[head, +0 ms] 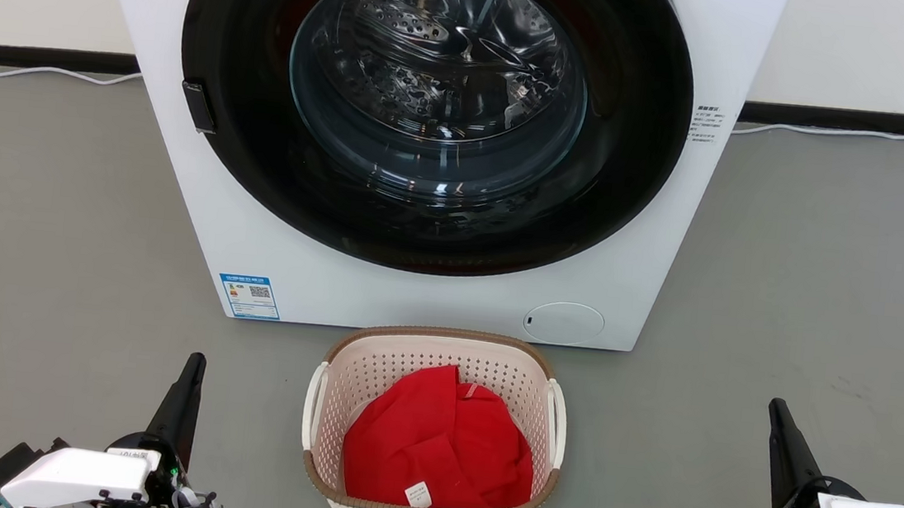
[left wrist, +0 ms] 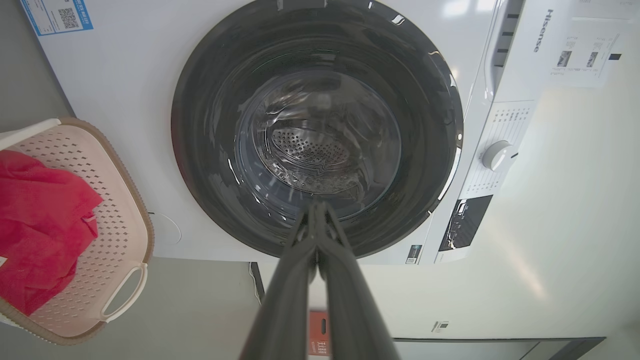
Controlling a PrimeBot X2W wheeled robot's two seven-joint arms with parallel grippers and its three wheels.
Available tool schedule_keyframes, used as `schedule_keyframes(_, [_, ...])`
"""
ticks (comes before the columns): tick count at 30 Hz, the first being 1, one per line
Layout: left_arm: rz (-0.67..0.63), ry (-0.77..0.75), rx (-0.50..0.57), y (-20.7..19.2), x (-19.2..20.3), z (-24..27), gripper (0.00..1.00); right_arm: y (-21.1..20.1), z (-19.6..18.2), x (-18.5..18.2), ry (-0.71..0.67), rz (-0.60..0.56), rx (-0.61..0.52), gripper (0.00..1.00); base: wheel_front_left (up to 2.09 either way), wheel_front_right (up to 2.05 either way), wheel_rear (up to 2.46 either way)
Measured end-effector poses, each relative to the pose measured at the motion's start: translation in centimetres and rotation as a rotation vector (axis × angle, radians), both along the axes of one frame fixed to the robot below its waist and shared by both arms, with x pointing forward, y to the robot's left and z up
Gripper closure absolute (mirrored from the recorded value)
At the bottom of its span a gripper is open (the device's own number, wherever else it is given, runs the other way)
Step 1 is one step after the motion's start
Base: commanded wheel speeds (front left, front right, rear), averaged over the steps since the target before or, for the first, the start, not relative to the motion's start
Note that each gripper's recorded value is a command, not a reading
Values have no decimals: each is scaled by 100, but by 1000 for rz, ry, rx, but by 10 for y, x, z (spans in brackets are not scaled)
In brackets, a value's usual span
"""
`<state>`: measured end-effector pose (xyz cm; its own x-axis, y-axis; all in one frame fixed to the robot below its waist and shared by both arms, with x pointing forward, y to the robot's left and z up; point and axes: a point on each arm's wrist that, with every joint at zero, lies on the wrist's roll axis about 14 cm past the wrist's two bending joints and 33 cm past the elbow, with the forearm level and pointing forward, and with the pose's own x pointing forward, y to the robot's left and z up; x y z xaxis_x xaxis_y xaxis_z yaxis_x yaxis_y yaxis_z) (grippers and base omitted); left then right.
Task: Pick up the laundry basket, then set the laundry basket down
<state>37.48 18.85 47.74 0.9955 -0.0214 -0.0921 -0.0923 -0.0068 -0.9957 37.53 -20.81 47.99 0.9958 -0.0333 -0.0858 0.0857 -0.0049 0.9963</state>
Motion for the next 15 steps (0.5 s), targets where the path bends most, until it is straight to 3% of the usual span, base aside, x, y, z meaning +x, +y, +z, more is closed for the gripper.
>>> schedule_keyframes(15, [0, 0, 0, 0, 0, 0, 100, 0, 0, 0, 0, 0, 0, 100, 0, 0, 0])
